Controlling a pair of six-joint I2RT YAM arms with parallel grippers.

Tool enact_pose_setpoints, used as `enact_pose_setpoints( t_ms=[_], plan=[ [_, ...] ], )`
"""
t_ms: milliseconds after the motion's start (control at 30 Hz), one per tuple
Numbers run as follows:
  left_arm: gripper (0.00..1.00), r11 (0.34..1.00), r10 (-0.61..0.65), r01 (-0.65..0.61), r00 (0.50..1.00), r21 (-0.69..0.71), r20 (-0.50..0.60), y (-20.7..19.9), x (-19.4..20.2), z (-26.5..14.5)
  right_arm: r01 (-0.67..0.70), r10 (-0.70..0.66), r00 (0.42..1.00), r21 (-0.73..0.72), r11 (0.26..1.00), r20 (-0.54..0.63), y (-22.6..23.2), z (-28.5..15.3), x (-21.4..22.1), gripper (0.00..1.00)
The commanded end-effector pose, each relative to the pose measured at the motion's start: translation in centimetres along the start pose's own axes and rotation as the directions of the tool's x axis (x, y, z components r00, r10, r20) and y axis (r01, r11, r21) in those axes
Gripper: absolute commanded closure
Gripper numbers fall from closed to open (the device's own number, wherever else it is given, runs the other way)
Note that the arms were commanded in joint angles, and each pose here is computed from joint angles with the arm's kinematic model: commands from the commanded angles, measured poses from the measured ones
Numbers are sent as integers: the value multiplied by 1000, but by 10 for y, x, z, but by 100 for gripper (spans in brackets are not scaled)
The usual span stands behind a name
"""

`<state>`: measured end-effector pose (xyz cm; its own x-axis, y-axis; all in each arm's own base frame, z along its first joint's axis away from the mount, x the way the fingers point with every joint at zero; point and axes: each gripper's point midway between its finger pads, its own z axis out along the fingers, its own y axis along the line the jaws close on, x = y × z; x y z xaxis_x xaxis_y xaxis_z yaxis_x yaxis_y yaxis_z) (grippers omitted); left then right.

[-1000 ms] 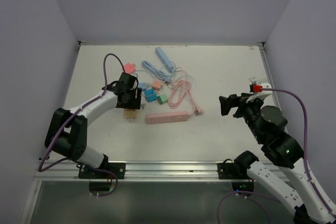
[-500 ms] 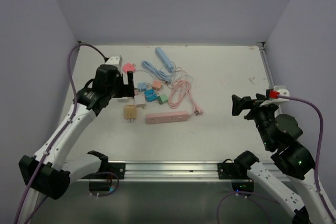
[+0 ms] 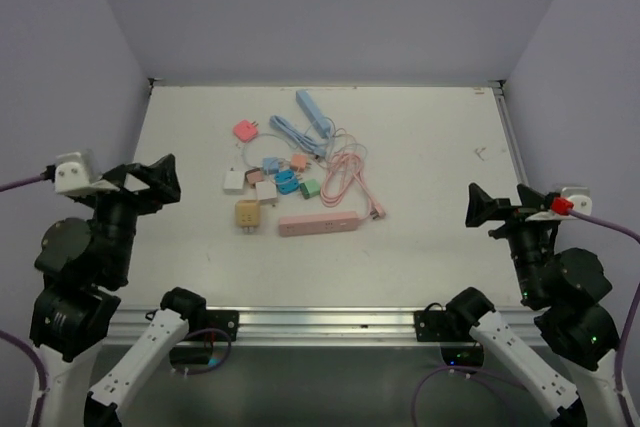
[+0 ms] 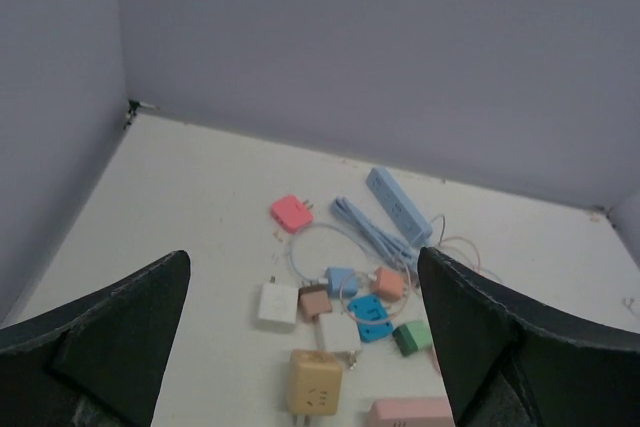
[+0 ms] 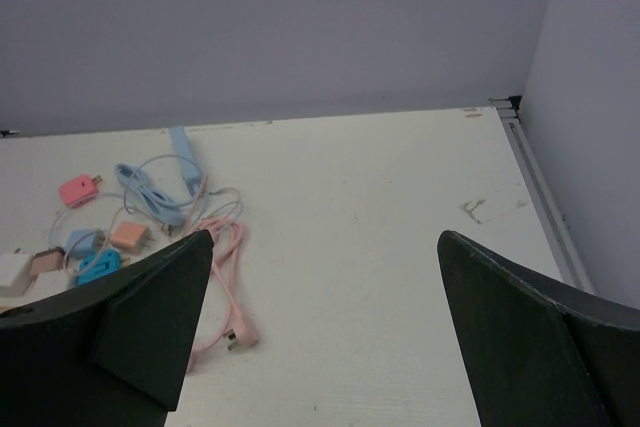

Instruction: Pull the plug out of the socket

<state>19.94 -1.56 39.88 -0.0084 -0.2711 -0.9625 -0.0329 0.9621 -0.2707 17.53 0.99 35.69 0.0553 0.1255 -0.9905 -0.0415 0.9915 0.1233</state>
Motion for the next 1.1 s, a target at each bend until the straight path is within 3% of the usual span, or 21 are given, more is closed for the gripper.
enact_pose_setpoints(
  t_ms=[0, 67, 233, 433, 1067],
  plan=[
    [0, 994, -7, 24, 988, -102, 156, 30, -24, -21, -13, 10, 998, 36, 999, 67, -11, -6, -13, 1],
    [1, 992, -43, 71, 969, -108, 242, 40, -35, -39, -21, 16, 995, 42, 999, 100, -16, -11, -17, 1],
    [1, 982, -92, 141, 938, -125, 334, 61, -31, -62, -35, 30, 992, 39, 999, 122, -18, -15, -16, 1],
    [0, 962, -123, 205, 914, -180, 385, 81, -29, -76, -38, 34, 992, 28, 999, 123, -19, -20, -18, 1],
    [0, 974, -93, 147, 954, -175, 284, 68, -5, -50, -40, 43, 992, -29, 999, 120, -3, -9, -12, 1]
  ],
)
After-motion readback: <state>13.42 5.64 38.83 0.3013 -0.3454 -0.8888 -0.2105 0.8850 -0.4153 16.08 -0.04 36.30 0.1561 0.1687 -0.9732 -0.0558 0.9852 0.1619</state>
